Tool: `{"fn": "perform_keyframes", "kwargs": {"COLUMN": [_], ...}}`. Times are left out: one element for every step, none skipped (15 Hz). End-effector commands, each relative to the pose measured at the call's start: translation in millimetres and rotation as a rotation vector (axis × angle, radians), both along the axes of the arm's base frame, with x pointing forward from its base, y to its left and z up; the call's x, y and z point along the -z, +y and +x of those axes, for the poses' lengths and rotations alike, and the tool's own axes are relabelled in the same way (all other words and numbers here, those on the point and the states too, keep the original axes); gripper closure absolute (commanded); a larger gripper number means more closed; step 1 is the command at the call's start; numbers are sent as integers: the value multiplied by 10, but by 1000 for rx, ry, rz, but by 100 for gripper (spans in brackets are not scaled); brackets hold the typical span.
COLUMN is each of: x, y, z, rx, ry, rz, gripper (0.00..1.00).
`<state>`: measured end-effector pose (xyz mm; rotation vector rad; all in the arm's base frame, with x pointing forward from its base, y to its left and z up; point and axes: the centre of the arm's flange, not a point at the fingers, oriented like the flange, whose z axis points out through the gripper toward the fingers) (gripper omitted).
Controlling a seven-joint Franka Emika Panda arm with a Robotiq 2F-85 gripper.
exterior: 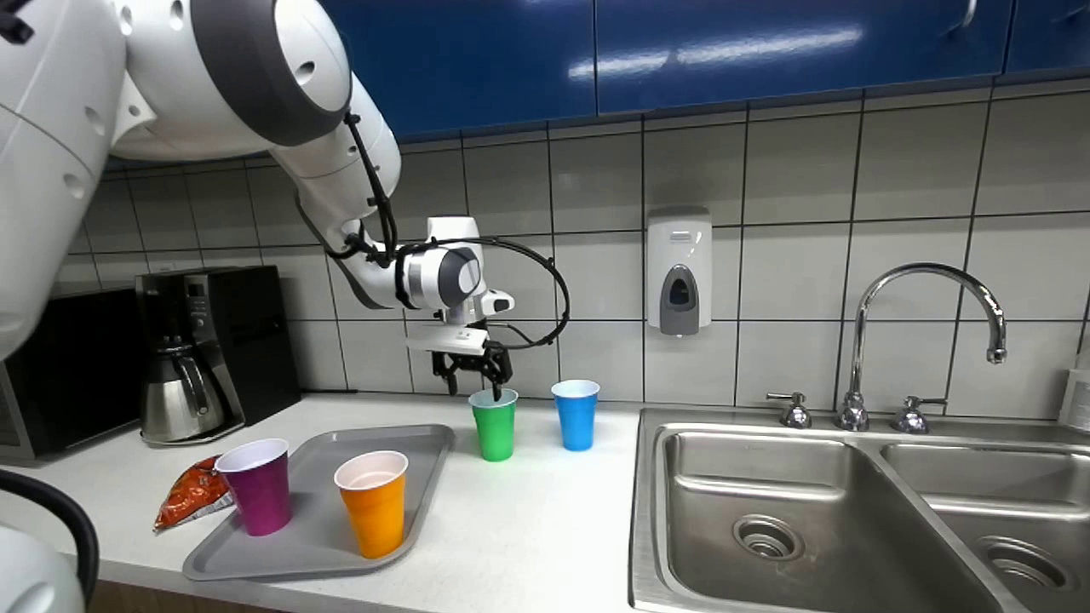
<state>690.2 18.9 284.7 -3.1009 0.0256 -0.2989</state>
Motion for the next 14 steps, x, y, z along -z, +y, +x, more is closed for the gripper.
{"fn": "perform_keyframes", "kwargs": {"x": [64, 85, 103, 112, 112, 102, 91, 80, 77, 84, 90, 91, 87, 78], "y": [-33, -39, -42, -41, -40, -41, -45, -51, -55, -58, -60, -63, -67, -76], "z": [120, 113, 106, 94, 87, 82, 76, 66, 57, 41, 27, 19, 15, 13], "rx": [26, 26, 26, 22, 20, 21, 18, 17, 18, 18, 17, 16, 17, 18], "ry": [12, 15, 19, 24, 27, 24, 22, 20, 20, 22, 23, 23, 23, 21], "rz": [-21, -23, -24, -26, -24, -23, -21, -20, -19, -20, -20, -20, -19, -19], "gripper": [0, 0, 0, 0, 0, 25, 26, 35, 42, 51, 58, 67, 73, 80]}}
